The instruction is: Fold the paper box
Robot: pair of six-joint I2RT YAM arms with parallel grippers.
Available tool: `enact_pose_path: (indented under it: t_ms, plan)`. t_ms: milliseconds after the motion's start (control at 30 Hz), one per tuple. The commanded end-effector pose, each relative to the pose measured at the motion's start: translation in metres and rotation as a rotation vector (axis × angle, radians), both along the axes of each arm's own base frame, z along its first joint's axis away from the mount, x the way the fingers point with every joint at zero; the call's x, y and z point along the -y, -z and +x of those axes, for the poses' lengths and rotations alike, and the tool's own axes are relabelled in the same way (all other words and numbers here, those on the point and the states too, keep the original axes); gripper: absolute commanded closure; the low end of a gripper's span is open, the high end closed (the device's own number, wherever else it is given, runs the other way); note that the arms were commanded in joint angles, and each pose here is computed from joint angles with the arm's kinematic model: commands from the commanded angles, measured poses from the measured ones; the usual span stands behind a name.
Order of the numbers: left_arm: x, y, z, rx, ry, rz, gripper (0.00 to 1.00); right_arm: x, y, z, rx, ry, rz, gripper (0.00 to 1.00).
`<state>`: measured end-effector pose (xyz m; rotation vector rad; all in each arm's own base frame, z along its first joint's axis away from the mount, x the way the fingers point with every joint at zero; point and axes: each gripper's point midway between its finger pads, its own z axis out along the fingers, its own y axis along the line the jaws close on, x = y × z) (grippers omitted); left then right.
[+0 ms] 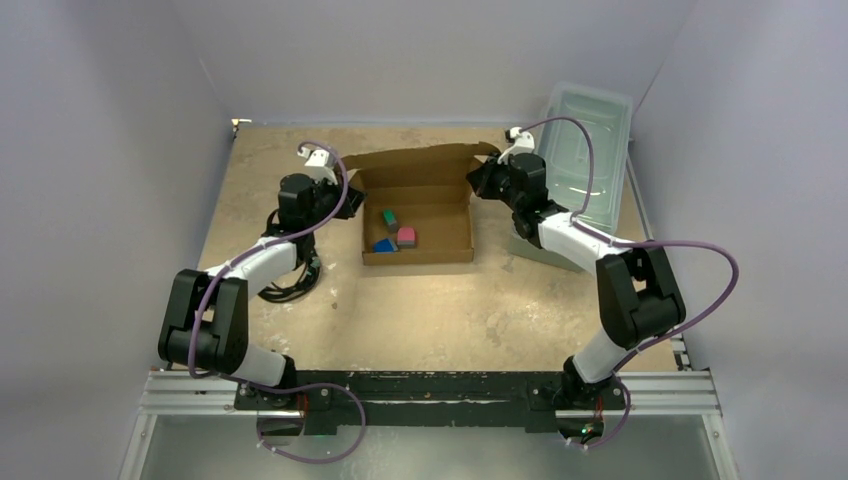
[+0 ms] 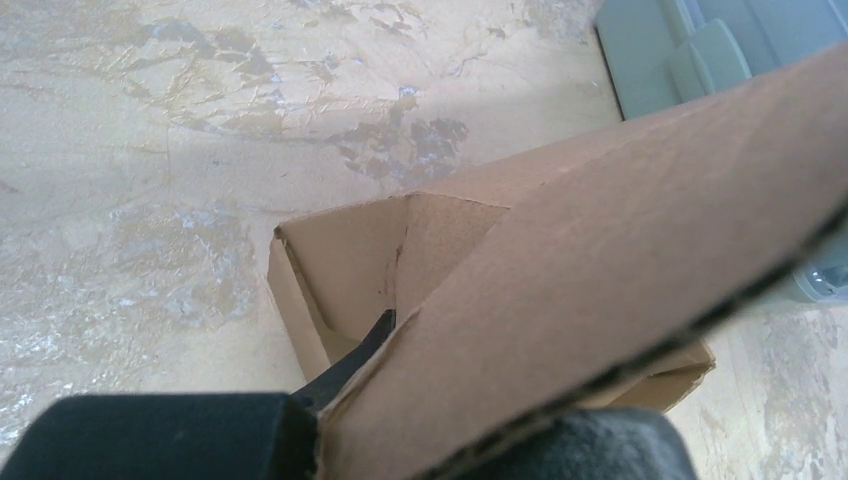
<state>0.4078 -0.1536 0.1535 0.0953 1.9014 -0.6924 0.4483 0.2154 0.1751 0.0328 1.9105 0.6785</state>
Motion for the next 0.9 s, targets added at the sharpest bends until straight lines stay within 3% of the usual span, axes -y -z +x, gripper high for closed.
enact_pose_path:
  t_ms: [0,467,867]
  plan:
    - [0.010,0.054,-0.038,-0.233,0.078,0.041,1.00,-0.031,0.047,-0.045,-0.214,-0.145,0.067,0.93]
    - [0.004,0.048,-0.039,-0.230,0.073,0.090,1.00,-0.047,0.017,-0.048,-0.183,-0.235,0.134,0.85]
    - [0.002,0.047,-0.043,-0.234,0.075,0.104,1.00,-0.036,0.026,-0.044,-0.167,-0.190,0.066,0.75]
